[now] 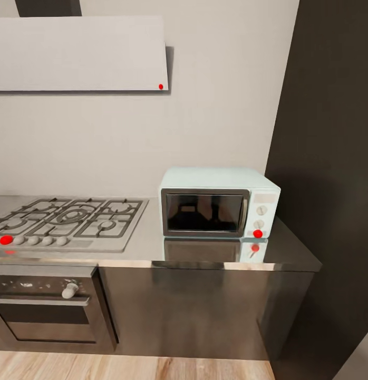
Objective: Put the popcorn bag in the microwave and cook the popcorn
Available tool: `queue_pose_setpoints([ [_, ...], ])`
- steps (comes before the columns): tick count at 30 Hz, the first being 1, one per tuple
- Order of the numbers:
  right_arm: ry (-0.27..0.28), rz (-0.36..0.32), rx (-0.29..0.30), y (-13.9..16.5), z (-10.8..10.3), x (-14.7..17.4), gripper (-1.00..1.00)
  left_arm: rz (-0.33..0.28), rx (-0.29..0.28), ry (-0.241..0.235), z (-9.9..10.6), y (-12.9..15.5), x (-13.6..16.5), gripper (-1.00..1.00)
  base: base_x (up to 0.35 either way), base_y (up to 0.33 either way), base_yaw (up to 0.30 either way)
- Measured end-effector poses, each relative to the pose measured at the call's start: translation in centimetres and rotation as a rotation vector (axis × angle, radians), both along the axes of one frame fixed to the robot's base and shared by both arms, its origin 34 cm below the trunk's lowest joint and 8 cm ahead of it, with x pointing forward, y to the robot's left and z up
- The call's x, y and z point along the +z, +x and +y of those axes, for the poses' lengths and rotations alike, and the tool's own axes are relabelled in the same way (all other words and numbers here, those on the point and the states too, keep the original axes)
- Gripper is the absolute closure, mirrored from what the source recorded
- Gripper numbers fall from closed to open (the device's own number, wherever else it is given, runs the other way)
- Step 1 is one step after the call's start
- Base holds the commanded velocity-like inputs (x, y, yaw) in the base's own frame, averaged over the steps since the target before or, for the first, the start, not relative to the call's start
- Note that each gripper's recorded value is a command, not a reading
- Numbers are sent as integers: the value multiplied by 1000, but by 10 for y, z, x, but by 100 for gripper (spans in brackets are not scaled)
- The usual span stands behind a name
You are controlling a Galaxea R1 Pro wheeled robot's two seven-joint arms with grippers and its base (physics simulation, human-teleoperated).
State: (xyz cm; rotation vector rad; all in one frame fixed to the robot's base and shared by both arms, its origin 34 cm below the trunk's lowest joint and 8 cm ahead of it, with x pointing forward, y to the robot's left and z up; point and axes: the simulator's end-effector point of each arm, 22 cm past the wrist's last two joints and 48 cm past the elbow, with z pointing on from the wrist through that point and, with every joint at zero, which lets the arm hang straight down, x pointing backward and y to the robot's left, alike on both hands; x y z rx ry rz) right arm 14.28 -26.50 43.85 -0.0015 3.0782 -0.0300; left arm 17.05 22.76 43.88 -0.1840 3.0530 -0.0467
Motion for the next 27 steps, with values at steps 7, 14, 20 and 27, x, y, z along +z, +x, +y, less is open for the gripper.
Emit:
queue_pose_setpoints([
  [7, 0, -2, 16, 1, -1, 0, -100, 1, 0, 2, 0, 0, 0, -100, 0, 0, 0],
  [14, 4, -143, 23, 69, 1, 5, -100, 1, 0, 3, 1, -1, 0, -100, 0, 0, 0],
  [20, -4, -268, 32, 203, -3, 46, -100, 0, -6, 0, -1, 0, 0, -100, 0, 0, 0],
  [27, -27, -397, 24, 323, -14, 154, -100, -1, -8, 2, 0, 0, 0, -100, 0, 0, 0],
])
